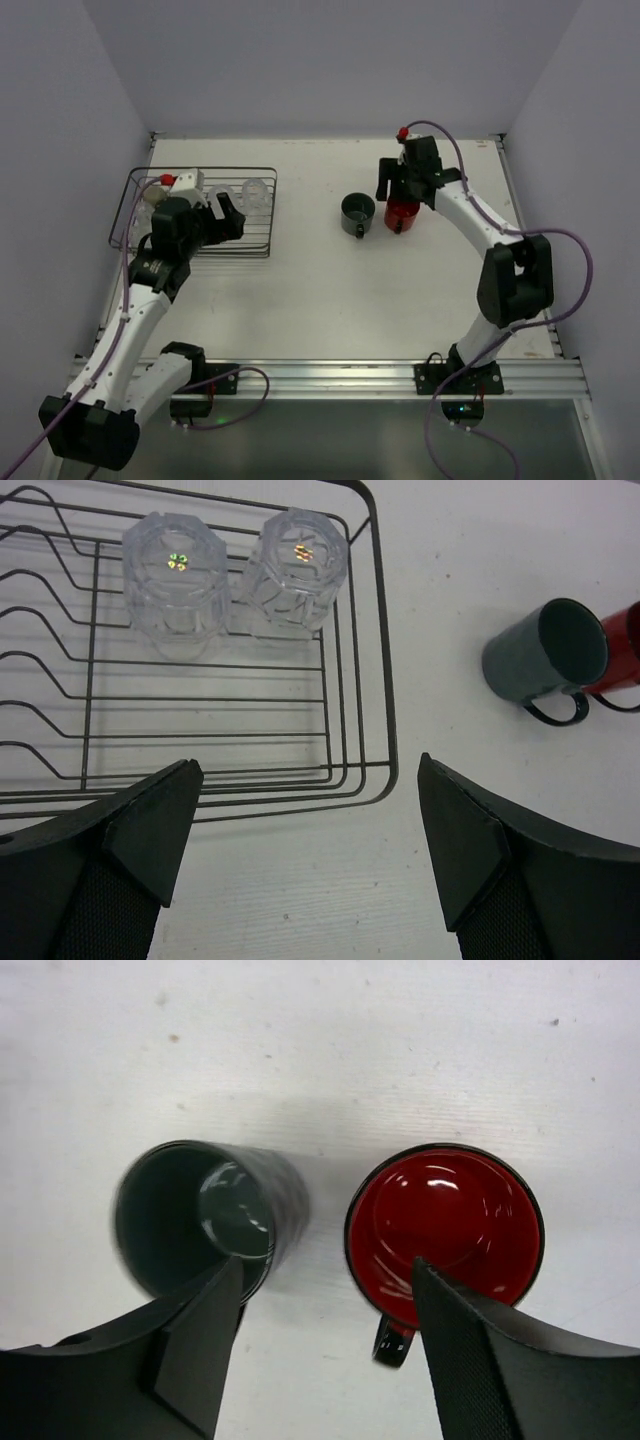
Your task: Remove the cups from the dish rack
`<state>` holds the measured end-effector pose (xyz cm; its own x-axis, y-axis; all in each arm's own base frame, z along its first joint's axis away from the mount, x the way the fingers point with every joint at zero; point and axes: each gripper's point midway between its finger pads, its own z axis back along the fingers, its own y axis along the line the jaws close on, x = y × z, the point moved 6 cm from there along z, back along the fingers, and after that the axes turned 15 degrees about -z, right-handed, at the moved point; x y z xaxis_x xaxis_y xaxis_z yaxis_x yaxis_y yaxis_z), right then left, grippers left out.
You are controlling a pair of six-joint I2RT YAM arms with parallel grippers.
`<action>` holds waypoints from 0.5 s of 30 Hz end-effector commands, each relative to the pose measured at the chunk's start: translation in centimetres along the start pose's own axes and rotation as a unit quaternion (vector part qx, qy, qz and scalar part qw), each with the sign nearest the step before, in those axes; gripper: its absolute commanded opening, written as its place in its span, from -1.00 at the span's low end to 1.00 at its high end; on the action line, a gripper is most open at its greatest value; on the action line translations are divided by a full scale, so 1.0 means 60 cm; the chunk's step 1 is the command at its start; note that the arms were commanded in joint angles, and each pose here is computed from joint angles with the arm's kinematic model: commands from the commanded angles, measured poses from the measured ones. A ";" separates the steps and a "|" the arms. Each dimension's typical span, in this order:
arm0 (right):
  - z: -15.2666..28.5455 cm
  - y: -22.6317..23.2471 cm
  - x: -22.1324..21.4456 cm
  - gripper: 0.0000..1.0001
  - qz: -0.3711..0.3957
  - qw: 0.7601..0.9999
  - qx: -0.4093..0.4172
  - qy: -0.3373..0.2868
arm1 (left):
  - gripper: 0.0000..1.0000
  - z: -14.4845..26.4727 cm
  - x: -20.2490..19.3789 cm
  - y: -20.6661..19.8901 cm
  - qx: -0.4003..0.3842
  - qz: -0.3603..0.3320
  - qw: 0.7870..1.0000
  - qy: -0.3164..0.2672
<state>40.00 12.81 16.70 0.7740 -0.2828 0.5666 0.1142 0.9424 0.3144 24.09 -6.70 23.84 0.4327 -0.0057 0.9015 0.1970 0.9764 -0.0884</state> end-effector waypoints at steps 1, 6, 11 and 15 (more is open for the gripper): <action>0.102 0.038 0.026 0.44 -0.028 0.993 0.086 -0.070 | 0.88 -0.012 0.062 0.023 0.071 0.020 0.997 -0.032; 0.190 0.040 -0.031 0.45 -0.057 0.973 0.189 -0.119 | 0.86 -0.078 0.072 0.053 0.143 0.034 0.989 0.003; 0.237 0.045 -0.074 0.45 -0.056 0.948 0.277 -0.147 | 0.89 -0.129 0.100 0.069 0.183 0.032 0.983 0.012; 0.254 0.039 -0.097 0.45 -0.052 0.938 0.305 -0.156 | 0.90 -0.181 0.088 0.084 0.210 0.016 0.976 0.050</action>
<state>26.67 13.14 24.21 0.5773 -0.4704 0.6675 -0.1760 0.7265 0.6642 34.60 -5.20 22.25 0.5674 0.0155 0.8233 -0.0930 0.9946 0.0454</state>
